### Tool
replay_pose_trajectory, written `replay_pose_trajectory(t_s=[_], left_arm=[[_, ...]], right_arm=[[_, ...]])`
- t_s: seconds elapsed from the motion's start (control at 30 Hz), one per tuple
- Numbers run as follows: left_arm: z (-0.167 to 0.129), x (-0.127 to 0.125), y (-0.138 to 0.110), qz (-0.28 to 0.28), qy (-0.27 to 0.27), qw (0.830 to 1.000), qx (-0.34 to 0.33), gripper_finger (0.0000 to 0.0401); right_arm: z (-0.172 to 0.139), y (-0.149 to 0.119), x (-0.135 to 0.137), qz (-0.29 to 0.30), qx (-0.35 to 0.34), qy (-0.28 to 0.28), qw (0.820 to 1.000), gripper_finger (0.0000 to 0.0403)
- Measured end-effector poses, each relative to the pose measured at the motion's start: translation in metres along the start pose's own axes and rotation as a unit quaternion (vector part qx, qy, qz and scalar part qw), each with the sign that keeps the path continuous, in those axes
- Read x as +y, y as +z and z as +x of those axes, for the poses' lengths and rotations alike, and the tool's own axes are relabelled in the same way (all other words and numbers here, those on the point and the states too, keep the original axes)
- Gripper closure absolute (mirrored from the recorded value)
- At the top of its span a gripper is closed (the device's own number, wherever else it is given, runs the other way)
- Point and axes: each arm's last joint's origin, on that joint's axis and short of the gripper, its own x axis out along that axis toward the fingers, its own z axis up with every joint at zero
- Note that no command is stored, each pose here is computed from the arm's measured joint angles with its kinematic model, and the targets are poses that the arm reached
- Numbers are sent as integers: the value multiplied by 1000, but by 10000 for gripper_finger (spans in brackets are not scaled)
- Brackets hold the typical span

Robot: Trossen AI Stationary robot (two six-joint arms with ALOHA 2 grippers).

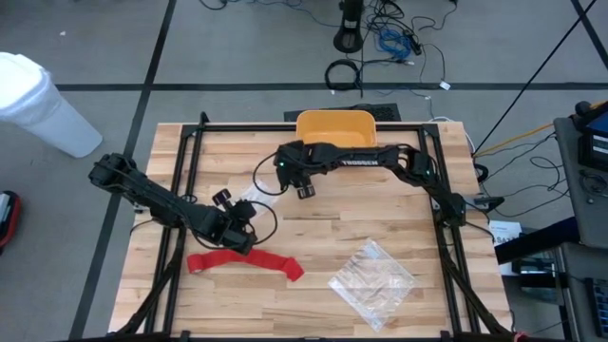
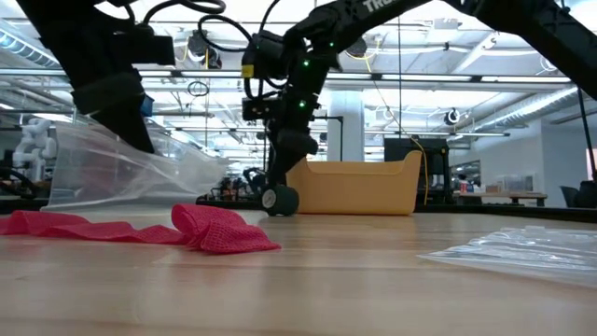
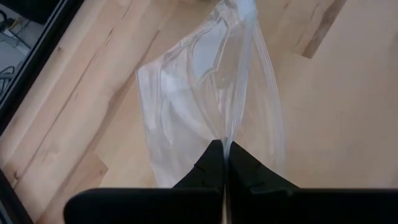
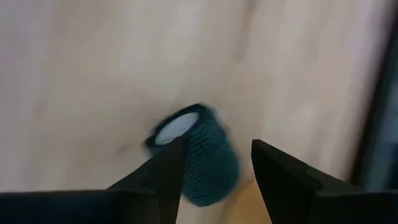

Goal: Roll bandage
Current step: Put the rolled green bandage into the transparent zip bag

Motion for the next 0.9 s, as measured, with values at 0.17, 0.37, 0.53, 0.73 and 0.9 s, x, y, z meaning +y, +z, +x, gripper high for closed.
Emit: replay_pose_trajectory(t_s=[0.17,0.37,0.53,0.73,0.9], left_arm=[[0,0,0,0,0,1000,0,401],[0,0,1,-3,0,1000,-4,401],[-2,-5,2,-10,-18,1000,-19,401],[-4,-8,-1,-2,-22,1000,-21,401],[-7,-10,-4,6,-24,999,-26,401]], right_arm=[[-4,-11,20,42,46,129,990,228],[-25,-1,67,19,104,162,981,230],[-50,8,85,-5,105,125,987,230],[-84,8,92,11,109,116,987,231],[-79,-6,100,19,142,57,988,231]])
